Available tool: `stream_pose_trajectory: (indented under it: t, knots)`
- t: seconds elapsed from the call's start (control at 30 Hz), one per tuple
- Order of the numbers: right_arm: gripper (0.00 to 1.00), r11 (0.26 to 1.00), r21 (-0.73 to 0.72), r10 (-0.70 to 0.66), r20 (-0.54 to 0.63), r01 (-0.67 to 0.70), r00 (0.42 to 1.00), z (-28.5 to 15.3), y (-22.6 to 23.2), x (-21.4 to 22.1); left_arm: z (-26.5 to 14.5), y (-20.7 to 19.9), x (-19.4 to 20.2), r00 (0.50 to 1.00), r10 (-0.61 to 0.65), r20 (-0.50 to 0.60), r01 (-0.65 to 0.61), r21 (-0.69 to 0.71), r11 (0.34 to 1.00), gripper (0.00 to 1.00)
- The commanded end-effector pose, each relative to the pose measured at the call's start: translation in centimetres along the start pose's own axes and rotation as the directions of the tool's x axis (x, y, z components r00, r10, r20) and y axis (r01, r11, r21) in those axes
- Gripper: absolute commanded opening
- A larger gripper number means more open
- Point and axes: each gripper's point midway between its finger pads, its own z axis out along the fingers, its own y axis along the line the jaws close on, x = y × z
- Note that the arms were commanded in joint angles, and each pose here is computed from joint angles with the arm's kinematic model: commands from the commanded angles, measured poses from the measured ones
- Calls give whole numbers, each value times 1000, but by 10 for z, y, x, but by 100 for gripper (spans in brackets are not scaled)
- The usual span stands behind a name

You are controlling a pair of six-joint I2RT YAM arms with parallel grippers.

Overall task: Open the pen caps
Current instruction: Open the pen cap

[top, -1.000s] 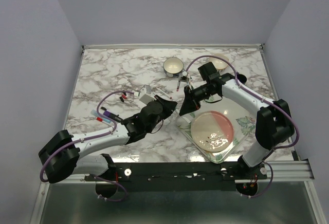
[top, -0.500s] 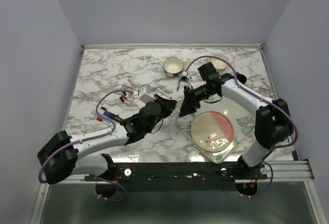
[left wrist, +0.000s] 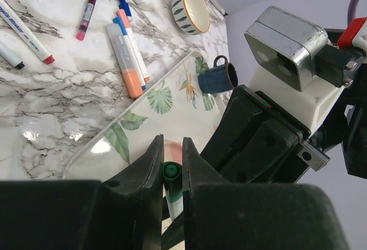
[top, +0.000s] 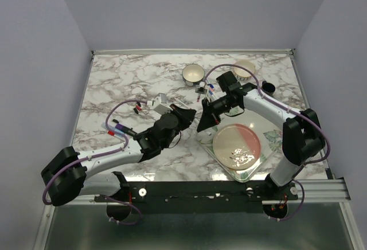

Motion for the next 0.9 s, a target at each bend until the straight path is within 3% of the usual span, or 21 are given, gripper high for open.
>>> stream_pose_trajectory:
  t: [0.0,0.57,0.87]
  knots:
    - [1,1000,20,11,-30,-10,999,6,-3,0,-4,-3,-31,993,15,116,-16,4,1000,0]
    - [1,998,55,1,-80,3,997,13,-7,7,-18,46,-104,966,27,259,-3,-92,996,0]
    - [1,996,87,-4,-146,17,989,25,-12,17,-30,94,-155,928,98,358,4,-275,962,0]
